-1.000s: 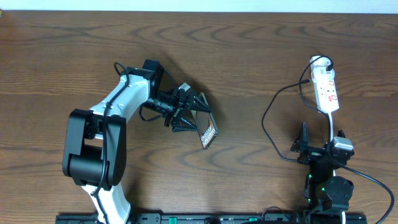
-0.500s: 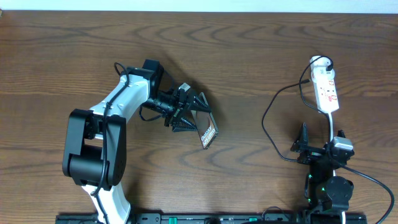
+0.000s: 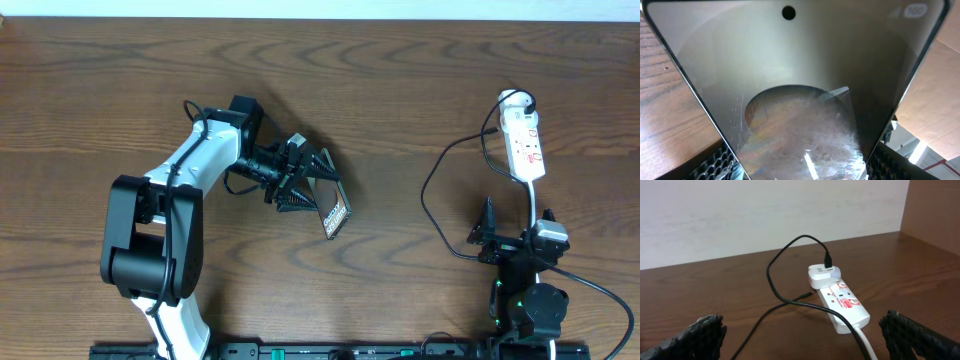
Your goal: Plug charger to phone and switch on socket
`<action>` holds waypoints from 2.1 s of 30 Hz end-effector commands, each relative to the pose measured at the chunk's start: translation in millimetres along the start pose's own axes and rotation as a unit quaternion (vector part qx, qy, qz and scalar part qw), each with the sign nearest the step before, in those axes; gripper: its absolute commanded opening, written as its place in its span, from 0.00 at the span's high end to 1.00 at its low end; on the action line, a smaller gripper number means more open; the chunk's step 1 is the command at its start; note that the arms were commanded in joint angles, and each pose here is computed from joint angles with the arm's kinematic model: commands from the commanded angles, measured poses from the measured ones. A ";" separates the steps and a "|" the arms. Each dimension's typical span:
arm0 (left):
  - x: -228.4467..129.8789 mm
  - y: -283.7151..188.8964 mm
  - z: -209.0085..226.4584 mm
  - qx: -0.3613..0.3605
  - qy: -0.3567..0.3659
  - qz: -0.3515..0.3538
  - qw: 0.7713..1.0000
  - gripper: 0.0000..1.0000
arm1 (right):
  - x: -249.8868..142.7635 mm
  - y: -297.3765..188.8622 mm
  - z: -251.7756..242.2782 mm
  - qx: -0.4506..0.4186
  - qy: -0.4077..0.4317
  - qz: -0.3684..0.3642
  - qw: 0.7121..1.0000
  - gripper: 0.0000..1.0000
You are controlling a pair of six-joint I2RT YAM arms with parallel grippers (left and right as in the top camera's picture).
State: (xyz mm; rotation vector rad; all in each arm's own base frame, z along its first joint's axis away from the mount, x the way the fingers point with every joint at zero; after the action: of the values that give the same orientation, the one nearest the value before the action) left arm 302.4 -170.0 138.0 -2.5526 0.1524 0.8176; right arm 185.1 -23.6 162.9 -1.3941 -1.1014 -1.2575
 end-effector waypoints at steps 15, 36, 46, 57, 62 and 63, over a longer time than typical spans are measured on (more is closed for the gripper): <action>-9.4 -9.0 -21.5 -0.032 0.037 0.003 0.999 0.42 | -1.3 0.2 -0.8 -0.002 -0.006 0.003 1.000 0.01; -9.1 -9.0 -21.7 -0.032 0.039 0.002 0.999 0.42 | 6.9 -27.1 72.5 0.340 0.273 0.077 0.897 0.01; -9.1 -9.0 -21.7 -0.032 0.039 0.002 0.999 0.42 | 25.0 -34.2 72.1 0.344 0.197 0.087 0.914 0.01; -9.1 -9.0 -21.7 -0.032 0.039 0.002 0.999 0.41 | 85.0 -46.6 51.6 0.257 0.112 0.205 0.938 0.01; -9.1 -9.0 -21.7 -0.032 0.039 0.002 0.999 0.42 | 112.5 -62.8 48.6 0.253 0.108 0.260 0.926 0.01; -9.0 -8.9 -21.6 -0.032 0.039 0.003 0.999 0.42 | 116.8 -67.4 48.0 0.251 0.110 0.273 0.922 0.01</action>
State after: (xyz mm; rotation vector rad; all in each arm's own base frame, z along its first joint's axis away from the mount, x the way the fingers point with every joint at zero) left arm 302.8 -170.3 138.7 -2.5592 0.1538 0.8163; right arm 138.9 41.2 262.5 -0.9939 -0.6988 -0.6504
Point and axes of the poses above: each gripper's point midway between its finger pads, its own y axis out along the fingers, its own z axis along the line the jaws close on, x = y × z, the point moved 6 cm from there along -y, back along the fingers, and after that the axes turned 8 degrees about -y, right-handed, at the moved point
